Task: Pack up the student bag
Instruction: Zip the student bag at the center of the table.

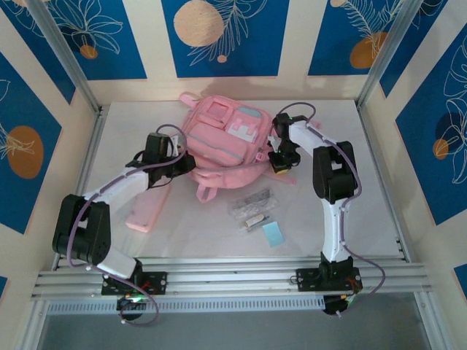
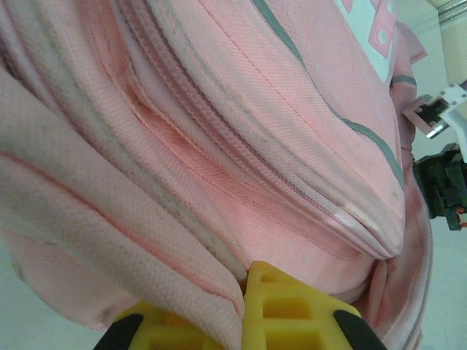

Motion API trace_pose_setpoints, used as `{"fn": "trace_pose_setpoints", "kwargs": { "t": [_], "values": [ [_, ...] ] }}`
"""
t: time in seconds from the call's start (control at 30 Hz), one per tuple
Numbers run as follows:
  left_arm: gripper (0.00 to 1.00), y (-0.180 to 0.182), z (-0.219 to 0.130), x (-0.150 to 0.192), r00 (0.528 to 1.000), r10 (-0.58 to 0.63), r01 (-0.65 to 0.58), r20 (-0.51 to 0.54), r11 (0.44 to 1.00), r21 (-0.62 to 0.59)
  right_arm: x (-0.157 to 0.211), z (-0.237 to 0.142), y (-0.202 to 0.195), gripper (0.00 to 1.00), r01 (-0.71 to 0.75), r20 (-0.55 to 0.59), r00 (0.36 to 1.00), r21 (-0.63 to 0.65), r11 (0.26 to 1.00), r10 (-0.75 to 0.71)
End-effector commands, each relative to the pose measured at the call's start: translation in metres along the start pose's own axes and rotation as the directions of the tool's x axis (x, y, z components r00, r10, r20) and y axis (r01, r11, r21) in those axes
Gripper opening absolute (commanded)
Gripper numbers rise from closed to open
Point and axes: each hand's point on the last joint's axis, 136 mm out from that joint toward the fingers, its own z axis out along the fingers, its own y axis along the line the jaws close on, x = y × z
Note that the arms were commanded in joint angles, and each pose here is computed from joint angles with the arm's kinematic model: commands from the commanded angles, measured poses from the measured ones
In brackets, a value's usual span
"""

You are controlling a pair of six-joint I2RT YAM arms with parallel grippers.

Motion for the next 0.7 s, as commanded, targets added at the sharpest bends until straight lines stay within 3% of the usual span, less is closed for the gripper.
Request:
{"fn": "trace_pose_setpoints", "kwargs": {
  "t": [0.0, 0.07, 0.13, 0.23, 0.47, 0.67],
  "values": [
    [0.0, -0.007, -0.014, -0.026, 0.997, 0.054, -0.056, 0.06, 0.997, 0.045, -0.016, -0.035, 0.014, 0.08, -0.106, 0.159, 0.98, -0.103, 0.989, 0.121],
    [0.0, -0.009, -0.011, -0.026, 0.997, 0.054, -0.057, 0.051, 0.996, 0.061, -0.017, -0.044, 0.045, 0.21, -0.081, 0.19, 0.974, -0.217, 0.973, 0.124],
    [0.0, -0.01, -0.009, -0.027, 0.997, 0.058, -0.062, 0.051, 0.996, 0.069, -0.016, -0.053, 0.07, 0.41, -0.049, 0.214, 0.969, -0.312, 0.949, 0.121],
    [0.0, -0.014, -0.011, -0.029, 0.995, 0.087, -0.09, 0.046, 0.993, 0.075, -0.007, -0.066, 0.085, 0.61, -0.049, 0.196, 0.972, -0.377, 0.925, 0.132],
    [0.0, -0.011, -0.017, -0.031, 0.988, 0.147, -0.148, 0.042, 0.989, 0.024, 0.013, -0.091, 0.089, 0.69, -0.023, 0.242, 0.962, -0.384, 0.923, 0.125],
    [0.0, -0.005, -0.011, -0.033, 0.981, 0.196, -0.196, 0.006, 0.981, -0.013, -0.025, -0.109, 0.088, 0.93, 0.017, 0.381, 0.914, -0.382, 0.924, 0.14]
  ]
}}
